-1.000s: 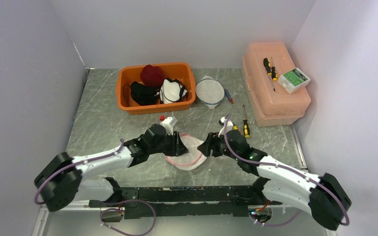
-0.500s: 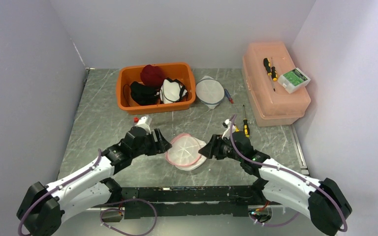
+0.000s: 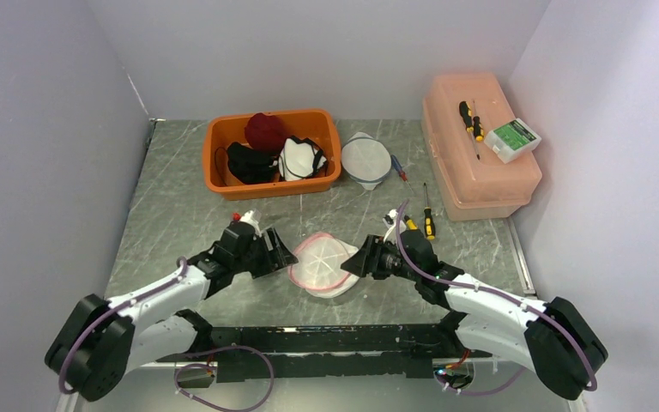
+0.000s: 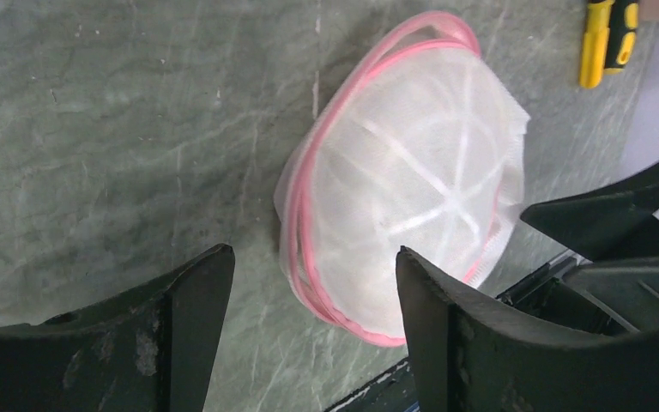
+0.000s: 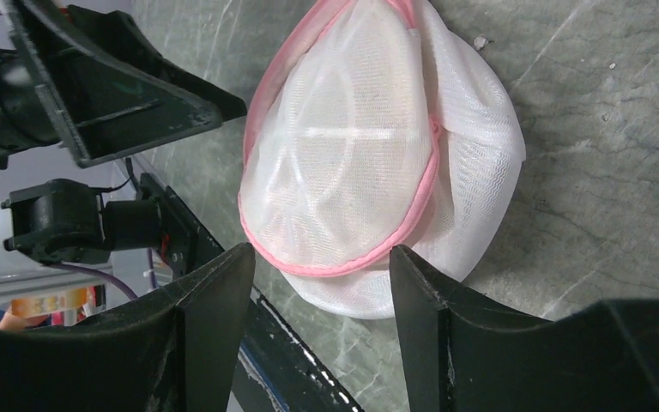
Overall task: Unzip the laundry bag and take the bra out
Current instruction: Close the laundry bag at the center of the board.
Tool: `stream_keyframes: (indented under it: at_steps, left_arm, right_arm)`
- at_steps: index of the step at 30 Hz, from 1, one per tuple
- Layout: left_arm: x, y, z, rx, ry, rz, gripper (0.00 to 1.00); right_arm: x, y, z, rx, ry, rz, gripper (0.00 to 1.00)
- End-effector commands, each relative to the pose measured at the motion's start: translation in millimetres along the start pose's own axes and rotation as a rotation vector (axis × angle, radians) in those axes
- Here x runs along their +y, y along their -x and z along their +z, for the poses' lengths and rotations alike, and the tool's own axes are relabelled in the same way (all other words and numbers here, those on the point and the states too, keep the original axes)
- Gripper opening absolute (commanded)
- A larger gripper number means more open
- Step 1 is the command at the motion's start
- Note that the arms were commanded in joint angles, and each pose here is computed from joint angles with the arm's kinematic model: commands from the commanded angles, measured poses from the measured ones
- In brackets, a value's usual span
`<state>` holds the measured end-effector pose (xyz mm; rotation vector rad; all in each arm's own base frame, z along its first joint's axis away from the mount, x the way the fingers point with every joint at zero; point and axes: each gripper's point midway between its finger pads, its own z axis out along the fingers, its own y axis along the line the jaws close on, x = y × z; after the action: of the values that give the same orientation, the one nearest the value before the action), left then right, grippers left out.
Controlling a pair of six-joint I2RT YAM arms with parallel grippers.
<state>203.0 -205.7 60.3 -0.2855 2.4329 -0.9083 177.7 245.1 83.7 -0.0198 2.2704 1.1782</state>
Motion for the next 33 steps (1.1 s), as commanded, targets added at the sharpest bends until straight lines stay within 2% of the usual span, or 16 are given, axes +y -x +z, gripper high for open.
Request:
stream_keyframes:
  at_steps: [1,6,8,11,18,22,25,33]
  left_arm:
    - [-1,-5,14,0.051,-0.025,-0.017,0.73]
    - [3,-17,28,0.124,-0.019,-0.02,0.7]
    - [1,-19,31,0.134,-0.04,-0.017,0.65]
    - [-4,-19,32,0.142,-0.074,-0.006,0.49]
    - [-12,-21,33,0.146,-0.13,0.006,0.23]
    - [-25,-18,28,0.136,-0.193,0.005,0.03]
    - [-38,-13,19,0.123,-0.237,0.007,0.03]
    - [-68,2,-7,0.089,-0.301,0.012,0.03]
  right_arm:
    - [3,4,2,-0.028,0.026,0.0,0.63]
    - [-7,-2,3,-0.019,0.003,0.005,0.63]
    - [-12,-4,3,-0.019,-0.017,0.007,0.63]
    - [-20,-6,4,-0.023,-0.042,0.013,0.63]
    - [-30,-11,7,-0.017,-0.071,0.025,0.64]
    - [-33,-10,7,-0.028,-0.077,0.035,0.69]
    - [-30,-3,4,-0.064,-0.075,0.033,0.76]
    - [-3,14,-6,-0.14,0.068,0.053,0.8]
